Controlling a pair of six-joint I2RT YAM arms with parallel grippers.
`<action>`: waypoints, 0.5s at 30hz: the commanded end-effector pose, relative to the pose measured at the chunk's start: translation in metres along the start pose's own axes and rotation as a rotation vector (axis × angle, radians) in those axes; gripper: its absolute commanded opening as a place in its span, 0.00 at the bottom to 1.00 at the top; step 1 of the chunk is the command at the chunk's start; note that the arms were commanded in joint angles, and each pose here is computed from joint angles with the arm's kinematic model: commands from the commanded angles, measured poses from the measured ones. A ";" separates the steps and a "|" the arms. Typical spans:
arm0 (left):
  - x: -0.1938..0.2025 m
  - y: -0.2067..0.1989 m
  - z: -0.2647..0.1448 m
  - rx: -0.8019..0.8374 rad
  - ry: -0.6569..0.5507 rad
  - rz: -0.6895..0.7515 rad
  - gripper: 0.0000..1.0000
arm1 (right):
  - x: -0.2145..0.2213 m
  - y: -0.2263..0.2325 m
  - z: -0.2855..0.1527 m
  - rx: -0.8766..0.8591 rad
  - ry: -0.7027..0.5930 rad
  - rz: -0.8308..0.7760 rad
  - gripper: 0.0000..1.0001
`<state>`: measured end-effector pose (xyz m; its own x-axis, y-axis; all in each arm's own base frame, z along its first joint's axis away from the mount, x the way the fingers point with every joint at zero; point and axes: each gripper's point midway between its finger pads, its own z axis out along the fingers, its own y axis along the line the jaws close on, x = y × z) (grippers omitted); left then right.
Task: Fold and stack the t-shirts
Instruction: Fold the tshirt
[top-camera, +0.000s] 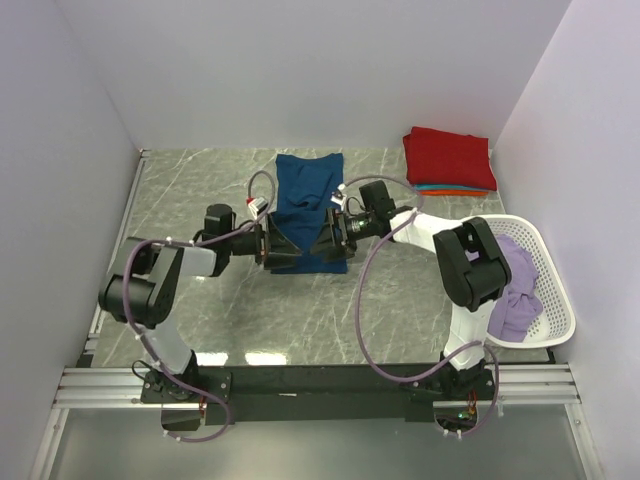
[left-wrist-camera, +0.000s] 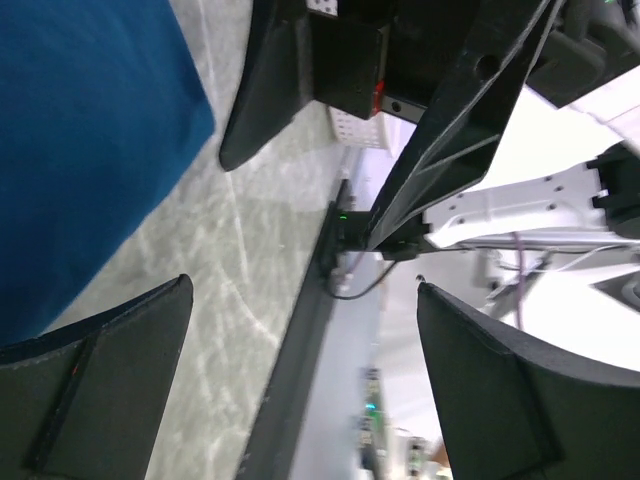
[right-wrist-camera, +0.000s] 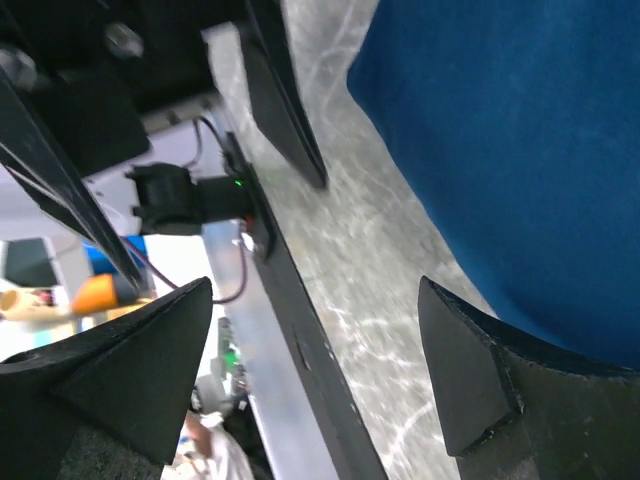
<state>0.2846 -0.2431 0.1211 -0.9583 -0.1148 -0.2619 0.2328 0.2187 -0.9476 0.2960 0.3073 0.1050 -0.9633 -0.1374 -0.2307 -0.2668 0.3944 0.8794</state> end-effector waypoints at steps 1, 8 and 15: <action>-0.003 -0.014 0.010 0.080 -0.011 -0.050 1.00 | -0.011 0.005 0.008 -0.078 -0.032 0.047 0.90; -0.002 0.008 0.027 0.077 -0.004 -0.123 1.00 | -0.010 -0.023 0.025 -0.067 -0.022 0.157 0.90; -0.010 0.085 0.007 -0.130 -0.108 -0.284 0.99 | 0.008 -0.080 0.025 0.076 -0.010 0.283 0.89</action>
<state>0.2971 -0.2508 0.0624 -0.9808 -0.1944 -0.0179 -0.0261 0.2217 -0.9748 0.3074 0.3154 0.0517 -0.9980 -0.0582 -0.0237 -0.0445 0.3875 0.9208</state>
